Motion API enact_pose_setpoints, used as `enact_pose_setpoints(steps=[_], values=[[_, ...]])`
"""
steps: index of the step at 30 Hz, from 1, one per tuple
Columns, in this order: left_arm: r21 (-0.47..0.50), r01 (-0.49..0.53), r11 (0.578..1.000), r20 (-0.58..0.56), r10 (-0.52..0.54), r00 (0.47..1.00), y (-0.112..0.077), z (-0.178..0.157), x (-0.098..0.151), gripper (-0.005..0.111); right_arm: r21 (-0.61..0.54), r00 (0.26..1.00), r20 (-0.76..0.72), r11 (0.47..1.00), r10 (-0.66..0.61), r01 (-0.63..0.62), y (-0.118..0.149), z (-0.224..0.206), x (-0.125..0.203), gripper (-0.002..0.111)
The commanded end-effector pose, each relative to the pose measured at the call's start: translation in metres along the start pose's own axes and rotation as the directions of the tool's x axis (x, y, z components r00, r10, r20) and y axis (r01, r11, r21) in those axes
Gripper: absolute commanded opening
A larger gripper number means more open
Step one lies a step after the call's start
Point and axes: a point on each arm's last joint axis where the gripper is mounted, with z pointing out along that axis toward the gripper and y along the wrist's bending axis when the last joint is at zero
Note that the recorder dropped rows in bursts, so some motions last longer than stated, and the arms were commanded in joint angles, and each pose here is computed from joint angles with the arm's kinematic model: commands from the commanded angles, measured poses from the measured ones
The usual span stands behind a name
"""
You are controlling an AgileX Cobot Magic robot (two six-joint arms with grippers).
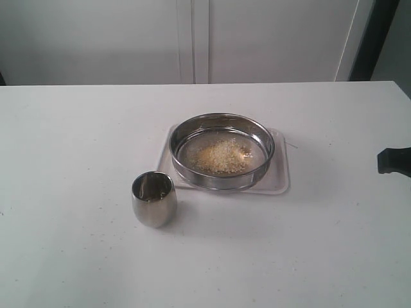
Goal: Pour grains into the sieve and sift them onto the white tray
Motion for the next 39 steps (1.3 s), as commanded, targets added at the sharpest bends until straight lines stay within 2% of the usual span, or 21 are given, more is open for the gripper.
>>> enact_pose_setpoints(steps=[1,6,16,22,28,39], values=[[0.014,0.018,1.0,-0.085,-0.017,0.996,0.002,0.015,-0.018,0.0,0.005,1.0,0.009,1.0,0.009,-0.009,-0.002,-0.001,0.0,0.0],[0.046,-0.014,0.999,-0.205,0.023,0.978,0.003,0.041,-0.035,0.0,0.005,1.0,0.009,1.0,0.009,-0.009,-0.002,-0.001,0.0,0.0],[0.122,0.055,0.991,-0.347,-0.009,0.938,-0.001,0.098,-0.079,0.0,0.005,1.0,0.009,1.0,0.009,-0.009,-0.002,-0.001,0.0,0.0],[0.208,0.026,0.978,-0.42,0.065,0.905,-0.018,0.132,-0.098,0.0,0.005,1.0,0.009,1.0,0.009,-0.009,-0.002,-0.001,0.0,0.0],[0.265,0.055,0.963,-0.494,0.086,0.865,-0.034,0.161,-0.113,0.0,0.005,1.0,0.009,1.0,0.009,-0.009,-0.002,-0.001,0.0,0.0],[0.365,0.136,0.921,-0.552,0.096,0.829,-0.069,0.213,-0.147,0.0,0.005,1.0,0.009,1.0,0.009,-0.009,-0.002,-0.001,0.0,0.0]])
